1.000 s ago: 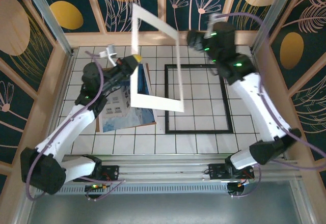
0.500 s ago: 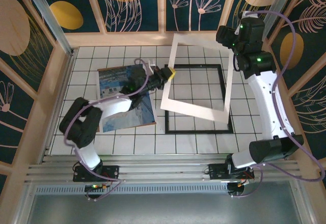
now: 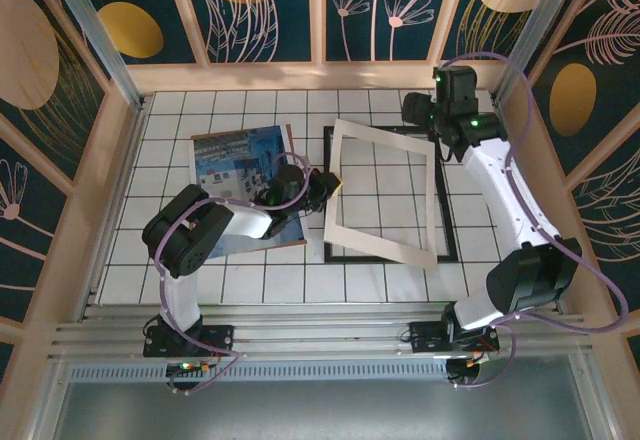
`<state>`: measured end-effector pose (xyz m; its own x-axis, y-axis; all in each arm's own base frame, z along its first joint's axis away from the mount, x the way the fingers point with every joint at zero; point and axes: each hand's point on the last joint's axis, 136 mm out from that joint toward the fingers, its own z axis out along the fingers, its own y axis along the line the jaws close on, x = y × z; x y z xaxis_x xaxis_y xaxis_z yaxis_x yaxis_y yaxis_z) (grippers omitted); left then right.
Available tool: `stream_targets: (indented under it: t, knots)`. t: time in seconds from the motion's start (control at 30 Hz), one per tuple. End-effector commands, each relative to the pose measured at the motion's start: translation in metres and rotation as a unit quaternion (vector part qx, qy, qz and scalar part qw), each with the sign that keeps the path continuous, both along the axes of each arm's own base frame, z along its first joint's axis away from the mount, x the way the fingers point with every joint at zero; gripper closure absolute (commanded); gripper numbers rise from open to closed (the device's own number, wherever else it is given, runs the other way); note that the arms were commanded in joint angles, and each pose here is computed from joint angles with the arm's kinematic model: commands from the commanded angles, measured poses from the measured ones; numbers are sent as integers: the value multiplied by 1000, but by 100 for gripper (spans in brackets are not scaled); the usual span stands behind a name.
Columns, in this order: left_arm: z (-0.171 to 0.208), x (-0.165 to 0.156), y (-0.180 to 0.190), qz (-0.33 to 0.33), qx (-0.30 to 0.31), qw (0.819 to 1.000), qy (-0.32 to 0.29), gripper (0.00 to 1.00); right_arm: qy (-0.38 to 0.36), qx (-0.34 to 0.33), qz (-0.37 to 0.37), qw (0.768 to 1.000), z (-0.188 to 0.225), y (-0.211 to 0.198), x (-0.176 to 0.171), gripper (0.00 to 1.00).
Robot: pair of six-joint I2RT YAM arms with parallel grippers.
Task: Put the photo into the frame
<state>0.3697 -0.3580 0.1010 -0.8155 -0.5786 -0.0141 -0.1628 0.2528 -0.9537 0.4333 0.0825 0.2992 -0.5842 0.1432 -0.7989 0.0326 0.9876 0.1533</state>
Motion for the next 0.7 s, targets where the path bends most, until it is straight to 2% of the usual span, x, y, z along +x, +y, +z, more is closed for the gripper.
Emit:
stream_targets:
  t: [0.0,0.1,0.67]
  knots:
    - [5,3,12,42,-1,999,-15,100,-2,9,7,1000,-8,6,1,25]
    - [6,8,15,56,5,998,-19,100,8,9,11,1000,-17,9,3,25]
    - [-12,25,-12,43,25,999,-22,100,34,16,63,997,-60,29,-6,23]
